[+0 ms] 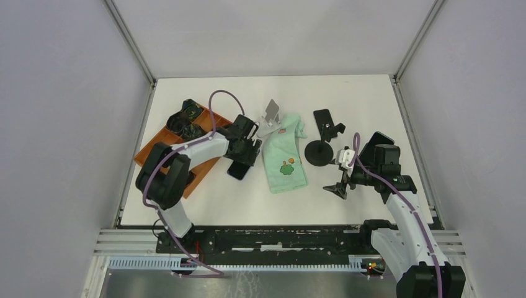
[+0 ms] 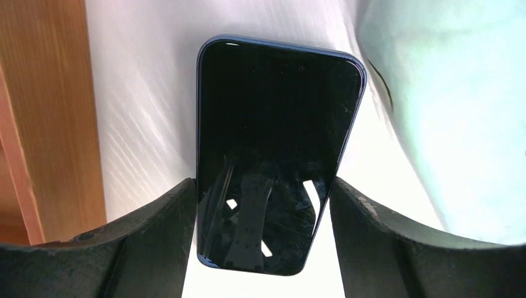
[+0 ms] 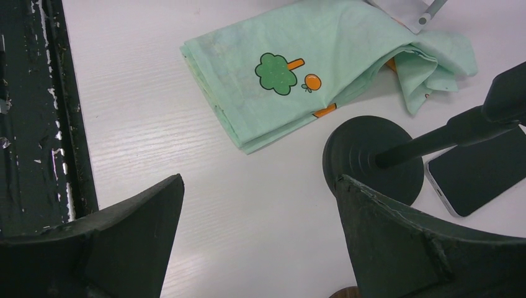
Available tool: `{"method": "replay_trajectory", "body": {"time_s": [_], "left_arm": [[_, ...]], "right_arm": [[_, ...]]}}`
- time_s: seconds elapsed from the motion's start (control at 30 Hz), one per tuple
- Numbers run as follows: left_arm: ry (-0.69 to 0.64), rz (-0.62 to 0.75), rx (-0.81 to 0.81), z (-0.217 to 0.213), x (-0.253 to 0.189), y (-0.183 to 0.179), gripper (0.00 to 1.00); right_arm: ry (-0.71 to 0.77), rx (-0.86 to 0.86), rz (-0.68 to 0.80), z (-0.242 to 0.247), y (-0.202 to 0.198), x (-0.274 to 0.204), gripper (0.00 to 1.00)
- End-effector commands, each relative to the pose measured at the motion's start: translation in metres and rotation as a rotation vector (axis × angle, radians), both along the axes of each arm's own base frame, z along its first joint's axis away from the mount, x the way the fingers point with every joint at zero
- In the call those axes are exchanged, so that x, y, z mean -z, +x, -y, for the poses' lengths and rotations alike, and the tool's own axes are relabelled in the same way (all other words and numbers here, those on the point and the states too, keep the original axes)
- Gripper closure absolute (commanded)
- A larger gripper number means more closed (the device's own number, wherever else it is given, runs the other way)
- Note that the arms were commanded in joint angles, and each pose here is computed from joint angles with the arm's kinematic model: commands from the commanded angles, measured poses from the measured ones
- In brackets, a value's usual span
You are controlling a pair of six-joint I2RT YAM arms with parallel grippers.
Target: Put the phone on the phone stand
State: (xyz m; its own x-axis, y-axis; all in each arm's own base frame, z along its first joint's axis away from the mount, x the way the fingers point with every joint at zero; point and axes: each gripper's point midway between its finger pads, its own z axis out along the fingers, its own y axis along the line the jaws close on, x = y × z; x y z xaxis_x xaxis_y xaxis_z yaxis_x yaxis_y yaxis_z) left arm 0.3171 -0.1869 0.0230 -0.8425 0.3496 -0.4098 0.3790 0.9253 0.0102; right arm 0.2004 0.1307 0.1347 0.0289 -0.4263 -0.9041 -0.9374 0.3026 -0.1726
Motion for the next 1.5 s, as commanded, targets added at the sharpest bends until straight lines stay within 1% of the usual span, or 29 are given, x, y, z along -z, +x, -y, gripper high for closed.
{"method": "replay_trajectory", "body": {"time_s": [0.0, 0.13, 0.3, 0.53, 0.7, 0.87, 0.9, 0.97, 1.13, 1.3, 1.47], "left_arm": [[-0.179, 0.121, -0.072, 0.026, -0.04, 0.002, 0.91], [-0.252, 0.167, -0.082, 0.04, -0.056, -0.01, 0.93], [-0.292, 0.234, -0.063, 0.065, -0.075, -0.023, 0.95], [-0.371, 0.335, -0.007, 0.114, -0.099, -0.044, 0.96], [-0.432, 0.381, 0.013, 0.142, -0.111, -0.06, 0.98], [-0.492, 0.415, 0.031, 0.165, -0.119, -0.075, 0.98], [-0.499, 0.419, 0.041, 0.17, -0.121, -0.079, 0.98], [-0.516, 0.432, 0.053, 0.178, -0.124, -0.083, 0.98], [-0.533, 0.454, 0.079, 0.192, -0.131, -0.095, 0.98], [-0.568, 0.463, 0.102, 0.207, -0.138, -0.104, 0.98], [-0.573, 0.468, 0.116, 0.216, -0.14, -0.109, 0.98]], "right_arm": [[0.051, -0.03, -0.02, -0.007, -0.005, -0.004, 0.02], [0.086, -0.032, -0.046, -0.011, -0.006, -0.006, 0.02], [0.159, -0.029, -0.098, -0.018, -0.007, -0.01, 0.02], [0.306, 0.005, -0.249, -0.028, -0.007, -0.017, 0.04], [0.373, 0.149, -0.398, -0.026, 0.006, -0.016, 0.07], [0.468, 0.34, -0.513, -0.021, 0.027, -0.031, 0.11], [0.491, 0.378, -0.543, -0.02, 0.03, -0.033, 0.13], [0.518, 0.39, -0.591, -0.026, 0.028, -0.036, 0.16], [0.564, 0.465, -0.668, -0.025, 0.034, -0.03, 0.25], [0.604, 0.463, -0.723, -0.031, 0.032, -0.027, 0.36], [0.6, 0.438, -0.756, -0.041, 0.026, -0.022, 0.39]]}}
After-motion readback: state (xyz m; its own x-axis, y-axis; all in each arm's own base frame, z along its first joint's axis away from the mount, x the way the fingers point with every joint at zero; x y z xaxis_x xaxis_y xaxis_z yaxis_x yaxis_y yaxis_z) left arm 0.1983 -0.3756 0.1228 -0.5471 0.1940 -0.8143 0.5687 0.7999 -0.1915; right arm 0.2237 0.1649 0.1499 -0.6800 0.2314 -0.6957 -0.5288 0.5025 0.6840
